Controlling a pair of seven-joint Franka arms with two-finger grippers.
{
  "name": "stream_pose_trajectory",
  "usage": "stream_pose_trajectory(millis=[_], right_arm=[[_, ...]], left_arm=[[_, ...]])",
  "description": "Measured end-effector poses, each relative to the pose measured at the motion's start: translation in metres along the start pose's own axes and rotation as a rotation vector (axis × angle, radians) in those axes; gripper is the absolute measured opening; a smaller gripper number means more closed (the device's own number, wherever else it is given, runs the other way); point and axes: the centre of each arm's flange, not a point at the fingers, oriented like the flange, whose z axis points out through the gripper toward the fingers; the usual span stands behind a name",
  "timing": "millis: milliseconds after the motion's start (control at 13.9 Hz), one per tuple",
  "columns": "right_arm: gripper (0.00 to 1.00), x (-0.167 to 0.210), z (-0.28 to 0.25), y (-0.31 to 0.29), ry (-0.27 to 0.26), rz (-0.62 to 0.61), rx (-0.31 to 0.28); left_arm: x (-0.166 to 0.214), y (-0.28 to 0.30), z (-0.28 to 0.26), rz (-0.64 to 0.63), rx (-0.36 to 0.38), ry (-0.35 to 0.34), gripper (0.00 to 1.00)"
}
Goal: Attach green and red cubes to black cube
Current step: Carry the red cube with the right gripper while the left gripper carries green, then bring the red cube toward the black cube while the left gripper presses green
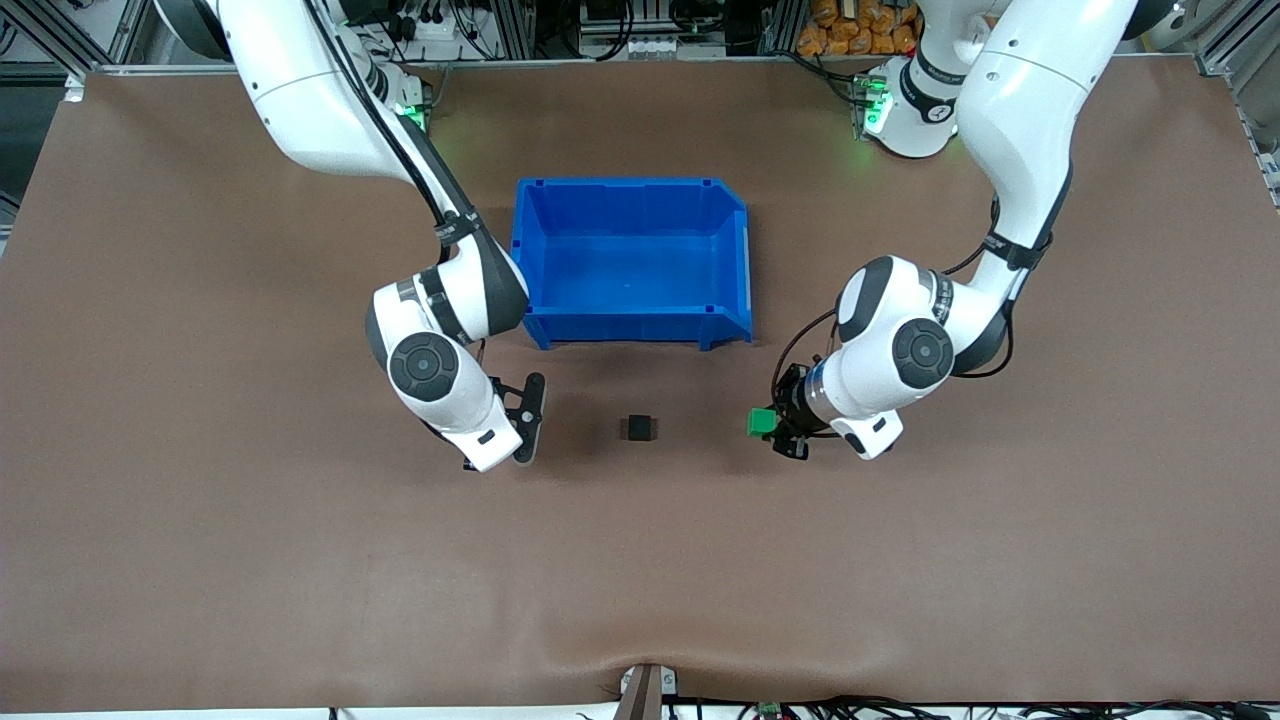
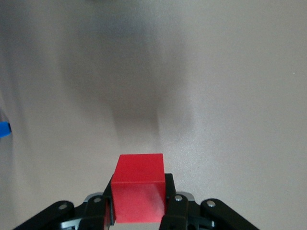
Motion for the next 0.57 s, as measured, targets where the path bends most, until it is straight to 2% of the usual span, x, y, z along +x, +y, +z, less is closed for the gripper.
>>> stream_pose_trajectory(millis=[573], right_arm=[[0.40, -0.001, -0.001, 0.001, -0.002, 0.002, -0.004]], left_arm=[[-0.037, -0.005, 0.034, 0.037, 0.032, -0.008, 0.39]])
